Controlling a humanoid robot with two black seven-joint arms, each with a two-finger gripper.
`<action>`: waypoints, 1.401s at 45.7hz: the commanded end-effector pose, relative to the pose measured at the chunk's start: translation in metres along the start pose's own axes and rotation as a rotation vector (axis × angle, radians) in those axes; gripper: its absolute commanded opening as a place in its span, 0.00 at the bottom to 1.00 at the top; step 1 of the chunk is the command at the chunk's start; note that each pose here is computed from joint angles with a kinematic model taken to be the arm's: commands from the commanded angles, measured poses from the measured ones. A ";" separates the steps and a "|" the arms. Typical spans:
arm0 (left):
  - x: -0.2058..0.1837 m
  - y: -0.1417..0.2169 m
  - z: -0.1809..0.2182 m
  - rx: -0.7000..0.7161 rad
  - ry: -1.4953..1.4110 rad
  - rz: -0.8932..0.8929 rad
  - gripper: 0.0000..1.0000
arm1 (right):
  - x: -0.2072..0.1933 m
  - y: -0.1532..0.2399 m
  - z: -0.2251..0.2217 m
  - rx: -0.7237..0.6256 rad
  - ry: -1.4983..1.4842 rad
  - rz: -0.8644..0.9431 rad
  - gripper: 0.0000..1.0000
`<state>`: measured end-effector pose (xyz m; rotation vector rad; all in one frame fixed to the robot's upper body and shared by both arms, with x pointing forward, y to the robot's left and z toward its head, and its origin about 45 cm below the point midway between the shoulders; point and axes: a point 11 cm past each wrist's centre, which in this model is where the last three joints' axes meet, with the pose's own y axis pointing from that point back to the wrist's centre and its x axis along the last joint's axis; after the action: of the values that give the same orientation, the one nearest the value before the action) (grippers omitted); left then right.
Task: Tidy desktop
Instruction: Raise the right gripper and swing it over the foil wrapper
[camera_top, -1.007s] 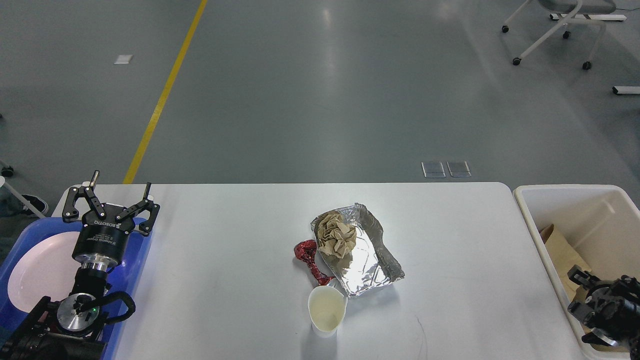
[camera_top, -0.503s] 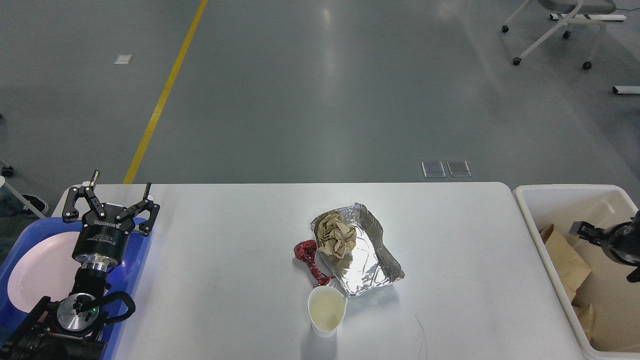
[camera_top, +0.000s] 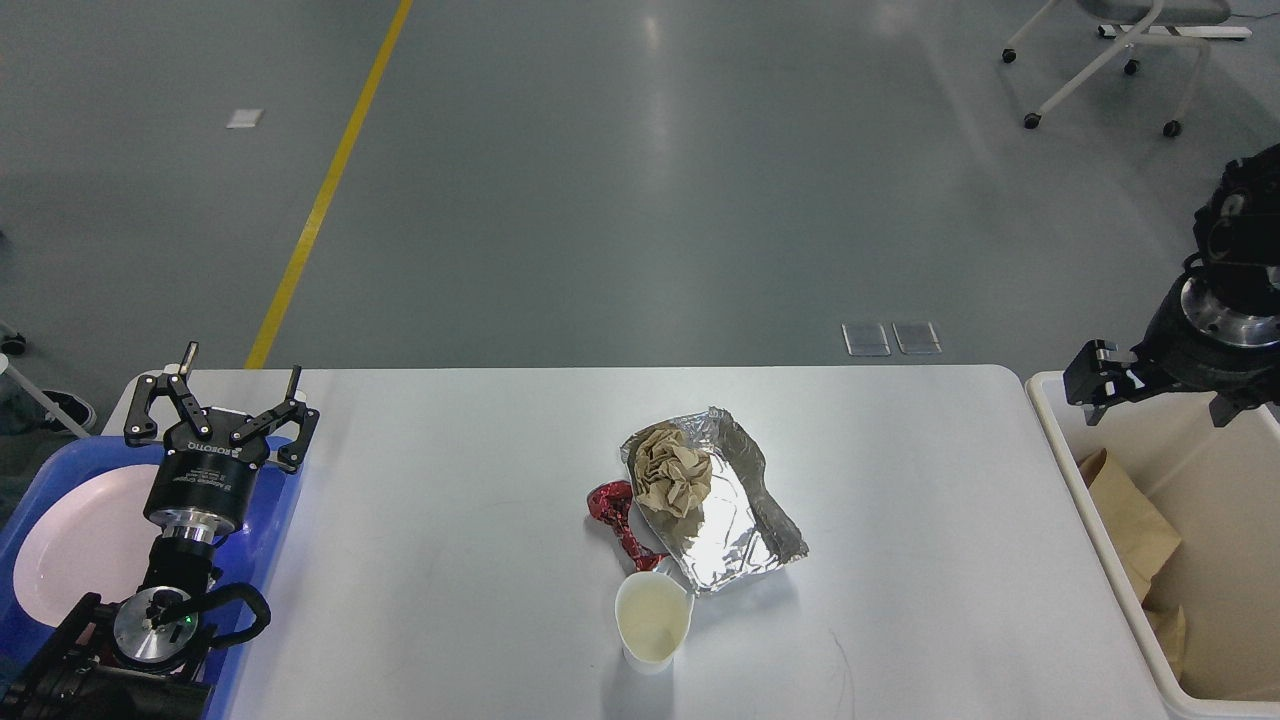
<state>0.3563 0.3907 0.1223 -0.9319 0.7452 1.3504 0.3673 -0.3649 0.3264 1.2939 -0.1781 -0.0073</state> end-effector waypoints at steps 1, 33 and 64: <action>0.000 0.000 0.000 0.000 0.000 0.000 0.96 | -0.009 0.053 -0.023 0.075 0.023 -0.041 1.00; 0.000 0.000 0.000 0.000 0.000 0.000 0.96 | -0.060 0.158 -0.104 0.216 0.173 0.006 1.00; 0.000 0.000 0.000 0.001 0.000 0.000 0.96 | -0.060 0.151 -0.128 0.268 0.228 -0.011 1.00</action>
<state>0.3563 0.3908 0.1223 -0.9320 0.7451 1.3504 0.3095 -0.2062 0.4382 1.5270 -0.0138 0.1466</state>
